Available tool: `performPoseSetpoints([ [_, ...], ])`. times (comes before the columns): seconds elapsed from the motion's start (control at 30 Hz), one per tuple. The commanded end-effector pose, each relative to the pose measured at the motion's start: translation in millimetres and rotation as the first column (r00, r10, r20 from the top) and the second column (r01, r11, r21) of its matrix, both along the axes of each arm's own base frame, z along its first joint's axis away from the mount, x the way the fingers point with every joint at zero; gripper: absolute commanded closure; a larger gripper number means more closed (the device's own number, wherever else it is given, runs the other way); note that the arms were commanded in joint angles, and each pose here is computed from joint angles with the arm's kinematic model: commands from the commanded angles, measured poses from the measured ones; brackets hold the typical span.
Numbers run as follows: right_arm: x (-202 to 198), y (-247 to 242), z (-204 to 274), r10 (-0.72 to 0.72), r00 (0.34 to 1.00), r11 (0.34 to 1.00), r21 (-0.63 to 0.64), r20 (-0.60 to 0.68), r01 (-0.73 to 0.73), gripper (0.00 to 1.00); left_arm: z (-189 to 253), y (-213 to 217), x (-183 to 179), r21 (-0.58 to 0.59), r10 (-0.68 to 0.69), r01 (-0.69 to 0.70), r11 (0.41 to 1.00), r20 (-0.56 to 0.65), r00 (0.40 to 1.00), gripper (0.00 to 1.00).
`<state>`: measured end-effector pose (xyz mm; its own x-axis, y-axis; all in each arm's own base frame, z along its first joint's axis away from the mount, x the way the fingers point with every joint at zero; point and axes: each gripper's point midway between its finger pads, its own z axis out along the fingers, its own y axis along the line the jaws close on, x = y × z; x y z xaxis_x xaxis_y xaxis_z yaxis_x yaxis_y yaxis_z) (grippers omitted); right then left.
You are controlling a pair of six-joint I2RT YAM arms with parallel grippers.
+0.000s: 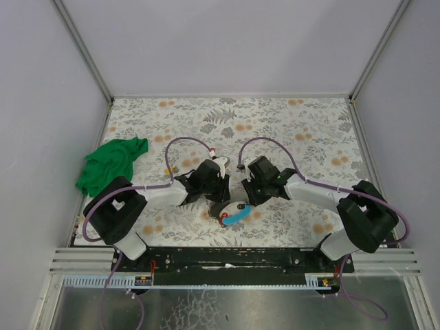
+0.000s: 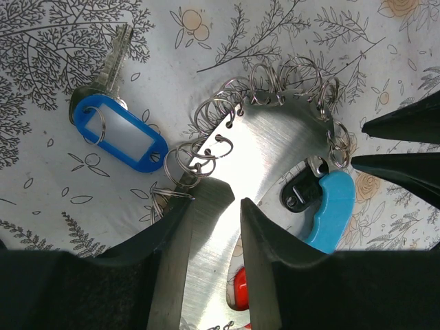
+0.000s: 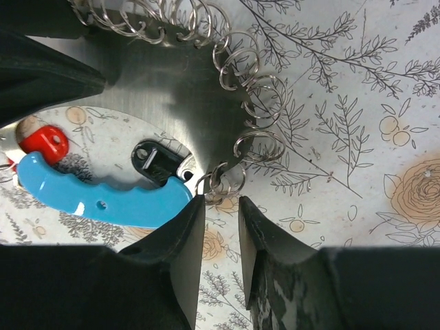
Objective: Put the keys on the keyring
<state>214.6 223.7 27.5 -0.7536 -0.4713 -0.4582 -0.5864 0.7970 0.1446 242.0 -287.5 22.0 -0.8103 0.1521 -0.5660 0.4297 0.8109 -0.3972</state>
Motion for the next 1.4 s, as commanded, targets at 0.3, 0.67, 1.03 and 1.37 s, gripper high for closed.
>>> performPoseSetpoints([
  [0.3,18.6,18.6,1.1,0.048,0.997,0.999,0.014,0.056,-0.049,0.71,-12.8,13.1,-4.4,0.075,-0.001,0.003,0.997,-0.024,1.0,0.67],
  [0.67,38.6,12.2,13.2,-0.002,0.988,1.0,-0.013,0.157,0.004,0.76,-16.3,12.3,-8.1,0.082,-0.018,0.021,0.996,-0.035,0.999,0.67],
  [1.03,39.6,10.6,11.0,0.057,0.984,0.998,-0.047,0.168,-0.05,0.74,-16.3,11.8,-8.9,0.084,-0.025,0.028,0.996,-0.037,0.999,0.67],
  [1.37,35.1,18.4,4.3,0.225,0.961,0.974,-0.065,0.159,-0.218,0.67,-15.5,11.8,-8.4,0.088,-0.026,0.029,0.996,-0.036,0.999,0.67],
])
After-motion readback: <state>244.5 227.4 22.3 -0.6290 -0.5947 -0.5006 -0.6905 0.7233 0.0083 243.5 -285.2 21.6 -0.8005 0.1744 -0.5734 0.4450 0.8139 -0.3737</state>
